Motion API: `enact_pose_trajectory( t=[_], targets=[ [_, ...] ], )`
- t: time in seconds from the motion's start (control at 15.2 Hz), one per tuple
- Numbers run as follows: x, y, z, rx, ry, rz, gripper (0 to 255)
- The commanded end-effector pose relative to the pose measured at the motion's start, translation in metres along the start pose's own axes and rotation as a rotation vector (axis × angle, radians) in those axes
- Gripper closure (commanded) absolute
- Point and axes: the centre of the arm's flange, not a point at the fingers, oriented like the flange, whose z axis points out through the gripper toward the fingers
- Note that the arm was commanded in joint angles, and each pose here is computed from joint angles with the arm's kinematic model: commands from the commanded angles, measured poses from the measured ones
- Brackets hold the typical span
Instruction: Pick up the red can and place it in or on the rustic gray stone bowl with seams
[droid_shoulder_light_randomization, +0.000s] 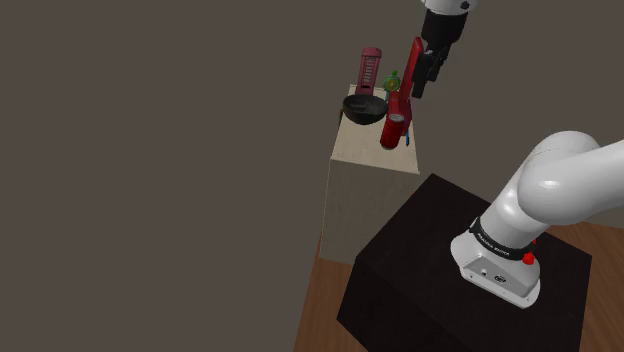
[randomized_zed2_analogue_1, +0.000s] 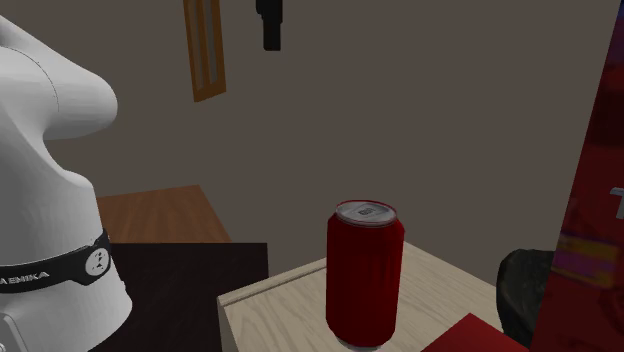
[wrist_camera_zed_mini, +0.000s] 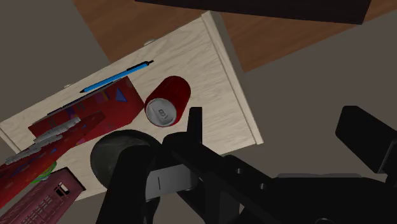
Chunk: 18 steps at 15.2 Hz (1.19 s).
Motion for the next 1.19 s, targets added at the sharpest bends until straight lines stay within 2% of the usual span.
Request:
enact_pose_trajectory(
  t=[0.0,1.12],
  targets=[
    [0.0,0.0,0.0,0.0,0.0,0.0,0],
    [0.075,0.124,0.173,0.09,0.017,-0.037,0]
  ],
)
